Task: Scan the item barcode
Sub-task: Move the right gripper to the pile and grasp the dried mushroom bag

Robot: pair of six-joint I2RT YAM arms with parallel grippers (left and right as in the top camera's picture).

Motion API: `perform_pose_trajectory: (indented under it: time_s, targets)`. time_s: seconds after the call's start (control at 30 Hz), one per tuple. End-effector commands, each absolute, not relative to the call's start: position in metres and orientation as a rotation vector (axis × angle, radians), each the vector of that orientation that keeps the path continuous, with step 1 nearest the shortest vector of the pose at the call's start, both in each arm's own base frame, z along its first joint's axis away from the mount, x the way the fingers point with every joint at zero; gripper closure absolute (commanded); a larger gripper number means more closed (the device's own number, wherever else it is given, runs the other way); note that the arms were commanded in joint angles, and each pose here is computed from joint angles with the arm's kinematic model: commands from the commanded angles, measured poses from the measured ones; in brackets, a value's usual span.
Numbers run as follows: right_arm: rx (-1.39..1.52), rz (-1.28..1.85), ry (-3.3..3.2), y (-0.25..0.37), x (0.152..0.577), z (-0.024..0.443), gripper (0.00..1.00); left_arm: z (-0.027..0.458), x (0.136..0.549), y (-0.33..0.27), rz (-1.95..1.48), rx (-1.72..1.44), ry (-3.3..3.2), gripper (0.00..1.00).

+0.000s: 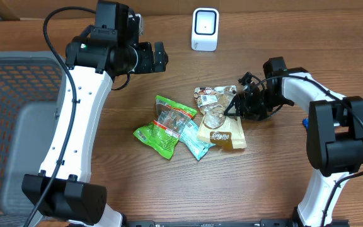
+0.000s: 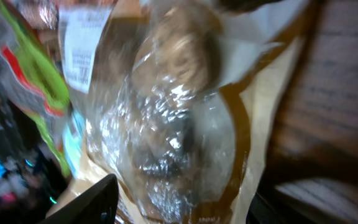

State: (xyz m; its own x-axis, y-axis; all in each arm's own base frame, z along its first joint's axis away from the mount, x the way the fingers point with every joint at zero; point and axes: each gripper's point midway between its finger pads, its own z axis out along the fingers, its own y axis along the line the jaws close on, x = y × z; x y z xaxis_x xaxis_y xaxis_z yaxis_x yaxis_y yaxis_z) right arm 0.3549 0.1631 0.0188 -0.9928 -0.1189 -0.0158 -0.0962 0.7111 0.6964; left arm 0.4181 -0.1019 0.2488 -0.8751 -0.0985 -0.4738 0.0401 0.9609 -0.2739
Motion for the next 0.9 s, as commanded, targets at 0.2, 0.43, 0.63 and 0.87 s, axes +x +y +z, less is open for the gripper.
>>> perform_pose_trajectory:
  time_s: [0.2, 0.43, 0.63, 0.87]
  targets:
    - [-0.556, -0.889, -2.817, 0.174, 0.358, -0.019, 0.39, 0.256, 0.420, -0.102, -0.364, -0.005, 2.587, 0.00]
    - [-0.554, -0.863, -2.826, 0.179, 0.356, -0.021, 0.62, 0.256, 0.420, -0.102, -0.364, -0.005, 2.587, 0.00]
    - [-0.541, -0.884, -2.825, 0.183, 0.357, -0.020, 0.96, 0.256, 0.420, -0.102, -0.364, -0.005, 2.586, 0.00]
    - [-0.436, -0.980, -2.888, 0.186, 0.368, 0.004, 0.96, 0.256, 0.420, -0.102, -0.364, -0.005, 2.587, 0.01]
